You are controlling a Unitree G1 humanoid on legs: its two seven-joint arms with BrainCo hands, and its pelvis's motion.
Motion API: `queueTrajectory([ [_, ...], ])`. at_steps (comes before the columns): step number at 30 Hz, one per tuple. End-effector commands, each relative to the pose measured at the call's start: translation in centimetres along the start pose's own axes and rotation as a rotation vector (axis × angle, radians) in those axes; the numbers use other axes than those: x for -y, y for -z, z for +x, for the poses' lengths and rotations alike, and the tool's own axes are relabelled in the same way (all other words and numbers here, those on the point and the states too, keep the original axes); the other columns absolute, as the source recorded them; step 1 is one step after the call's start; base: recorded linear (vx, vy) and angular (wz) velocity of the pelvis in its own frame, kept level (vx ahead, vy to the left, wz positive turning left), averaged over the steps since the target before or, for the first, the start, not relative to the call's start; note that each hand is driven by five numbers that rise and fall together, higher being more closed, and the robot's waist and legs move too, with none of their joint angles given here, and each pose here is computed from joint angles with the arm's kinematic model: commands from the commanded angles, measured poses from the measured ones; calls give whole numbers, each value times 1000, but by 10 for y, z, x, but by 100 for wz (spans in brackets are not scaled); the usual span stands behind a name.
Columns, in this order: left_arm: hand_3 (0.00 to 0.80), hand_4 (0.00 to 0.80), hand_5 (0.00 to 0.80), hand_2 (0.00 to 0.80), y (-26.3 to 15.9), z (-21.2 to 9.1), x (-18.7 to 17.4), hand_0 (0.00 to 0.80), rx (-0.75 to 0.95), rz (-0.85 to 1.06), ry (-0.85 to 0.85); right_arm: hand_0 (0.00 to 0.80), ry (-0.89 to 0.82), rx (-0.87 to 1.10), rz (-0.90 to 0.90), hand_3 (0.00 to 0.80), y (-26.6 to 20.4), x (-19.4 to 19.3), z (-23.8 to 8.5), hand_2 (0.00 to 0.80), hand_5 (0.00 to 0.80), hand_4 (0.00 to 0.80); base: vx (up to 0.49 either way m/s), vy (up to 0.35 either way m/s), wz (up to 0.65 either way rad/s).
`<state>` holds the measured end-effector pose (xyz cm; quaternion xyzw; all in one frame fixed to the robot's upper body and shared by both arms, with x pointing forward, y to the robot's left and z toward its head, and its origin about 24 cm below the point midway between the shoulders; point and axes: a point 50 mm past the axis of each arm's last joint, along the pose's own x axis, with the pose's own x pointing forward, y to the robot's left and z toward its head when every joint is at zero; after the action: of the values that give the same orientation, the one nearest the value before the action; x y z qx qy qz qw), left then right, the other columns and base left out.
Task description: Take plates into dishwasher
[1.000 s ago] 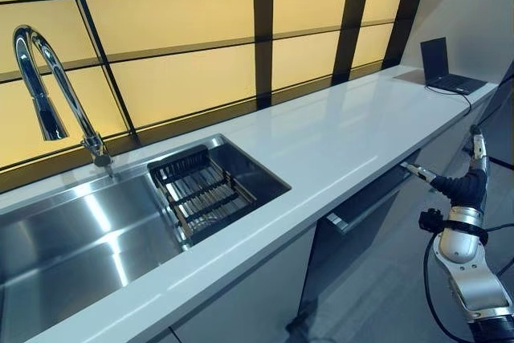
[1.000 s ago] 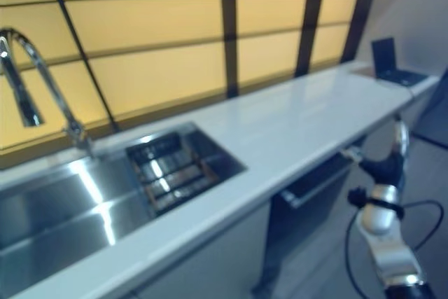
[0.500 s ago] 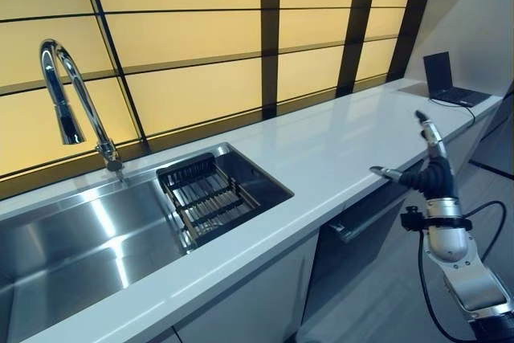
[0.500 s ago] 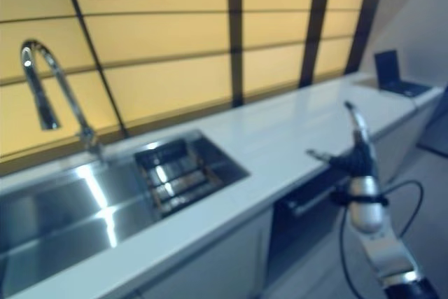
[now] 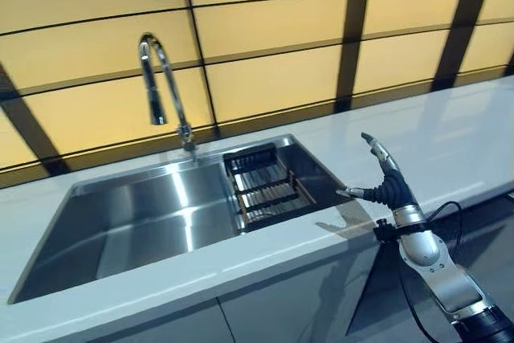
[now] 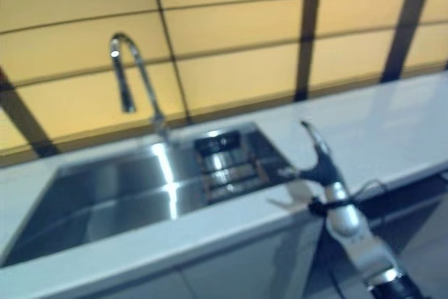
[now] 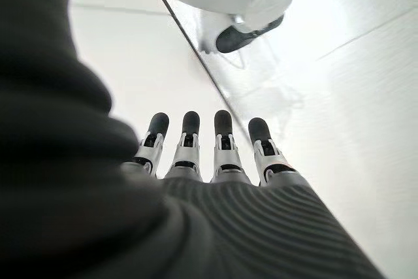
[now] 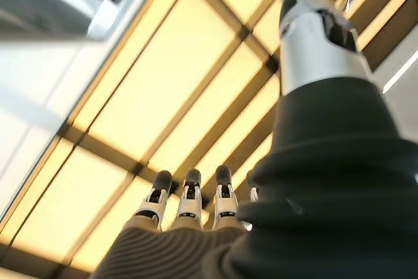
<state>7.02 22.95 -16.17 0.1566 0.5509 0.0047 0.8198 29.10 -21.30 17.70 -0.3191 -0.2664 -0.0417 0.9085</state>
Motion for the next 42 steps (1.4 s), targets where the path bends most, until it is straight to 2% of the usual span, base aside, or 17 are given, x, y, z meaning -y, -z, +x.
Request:
queueTrajectory([
  [1,0,0,0,0,-9,1,-27,0,58,-5,-87,0,85,155,47,0,-30,3,27,0,0,0,-202,133,18],
  [6,0,0,0,0,-7,0,-21,0,80,-13,-68,0,95,110,50,0,-24,1,26,0,0,0,-257,268,39],
  [11,0,0,0,0,-22,1,-16,0,140,3,-42,0,159,33,80,0,-9,2,22,0,0,0,-272,377,38],
  [19,0,0,0,0,-28,5,-36,0,76,48,-100,0,260,-84,102,0,11,13,9,0,0,0,-285,359,18],
  [22,0,0,0,0,-19,5,-44,0,21,62,-111,0,322,-148,95,0,25,30,-5,0,0,0,-197,171,23],
  [26,0,0,0,0,-3,2,-52,0,-46,73,-121,0,512,-281,73,0,52,55,-35,0,0,0,-127,71,48],
  [31,0,0,0,0,3,1,-50,0,-56,60,-116,0,796,-496,97,0,87,77,-81,0,0,0,-60,-73,14],
  [34,0,0,0,0,1,1,-48,0,-46,42,-119,0,895,-568,42,0,99,86,-102,0,0,0,-58,-126,-13],
  [38,0,0,0,0,-9,3,-48,0,-15,16,-125,0,963,-663,-39,0,111,87,-122,0,0,0,-54,-188,-16],
  [42,0,0,0,0,-29,6,-45,0,41,-19,-130,0,925,-908,-107,0,141,72,-163,0,0,0,-49,-205,-11],
])
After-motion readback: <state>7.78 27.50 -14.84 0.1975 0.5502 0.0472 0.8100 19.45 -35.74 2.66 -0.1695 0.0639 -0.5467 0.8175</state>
